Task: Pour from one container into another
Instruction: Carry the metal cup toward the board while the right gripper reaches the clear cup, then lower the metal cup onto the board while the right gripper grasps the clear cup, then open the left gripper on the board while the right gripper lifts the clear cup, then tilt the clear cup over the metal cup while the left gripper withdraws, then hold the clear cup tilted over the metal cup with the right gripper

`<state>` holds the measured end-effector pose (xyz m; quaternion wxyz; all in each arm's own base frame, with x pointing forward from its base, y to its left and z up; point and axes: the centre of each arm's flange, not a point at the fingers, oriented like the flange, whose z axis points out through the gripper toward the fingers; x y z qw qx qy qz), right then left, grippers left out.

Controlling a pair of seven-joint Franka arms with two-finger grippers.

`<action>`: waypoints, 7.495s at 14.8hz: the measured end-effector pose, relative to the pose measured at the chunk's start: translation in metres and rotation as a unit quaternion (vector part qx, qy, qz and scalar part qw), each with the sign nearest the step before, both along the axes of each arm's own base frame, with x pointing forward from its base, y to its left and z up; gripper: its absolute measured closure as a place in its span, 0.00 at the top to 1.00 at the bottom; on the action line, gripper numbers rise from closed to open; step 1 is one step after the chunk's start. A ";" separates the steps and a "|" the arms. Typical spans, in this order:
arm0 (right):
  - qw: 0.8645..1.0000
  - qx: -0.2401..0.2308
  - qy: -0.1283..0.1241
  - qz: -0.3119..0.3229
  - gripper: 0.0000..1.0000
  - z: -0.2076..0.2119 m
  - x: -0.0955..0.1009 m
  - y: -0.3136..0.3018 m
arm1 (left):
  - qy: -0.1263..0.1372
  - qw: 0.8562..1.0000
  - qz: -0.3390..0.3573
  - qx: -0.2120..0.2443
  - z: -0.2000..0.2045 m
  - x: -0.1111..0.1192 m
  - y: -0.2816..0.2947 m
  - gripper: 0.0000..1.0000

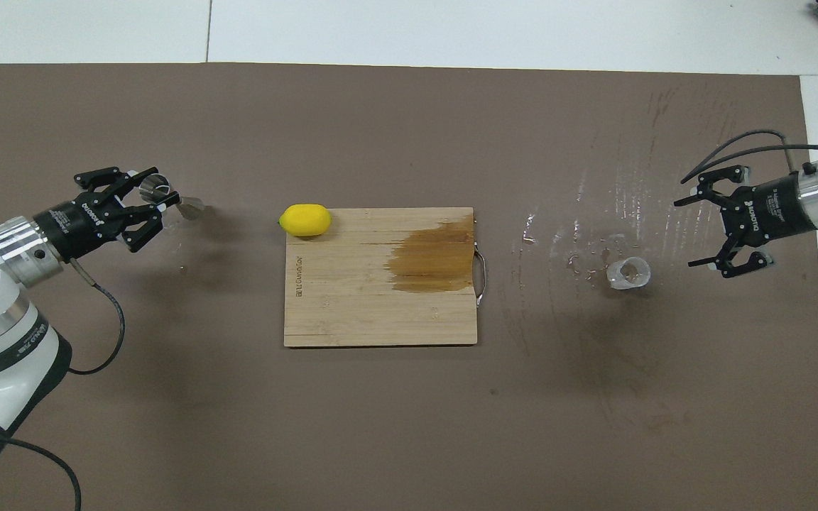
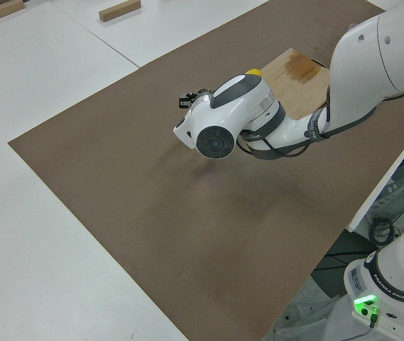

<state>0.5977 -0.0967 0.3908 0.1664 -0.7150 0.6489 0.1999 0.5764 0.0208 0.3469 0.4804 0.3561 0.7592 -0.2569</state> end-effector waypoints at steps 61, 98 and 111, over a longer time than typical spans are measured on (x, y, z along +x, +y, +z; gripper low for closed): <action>0.996 -0.074 -0.014 -0.049 0.51 0.026 -0.017 0.285 | -0.132 0.914 -0.186 0.335 0.127 0.031 -0.158 1.00; 0.923 -0.311 -0.181 0.138 0.51 0.046 -0.057 0.436 | -0.258 0.367 -0.763 0.466 0.267 -0.039 -0.053 1.00; 0.917 -0.322 -0.190 0.137 0.51 0.048 -0.056 0.435 | -0.254 0.369 -0.769 0.456 0.272 -0.047 -0.054 1.00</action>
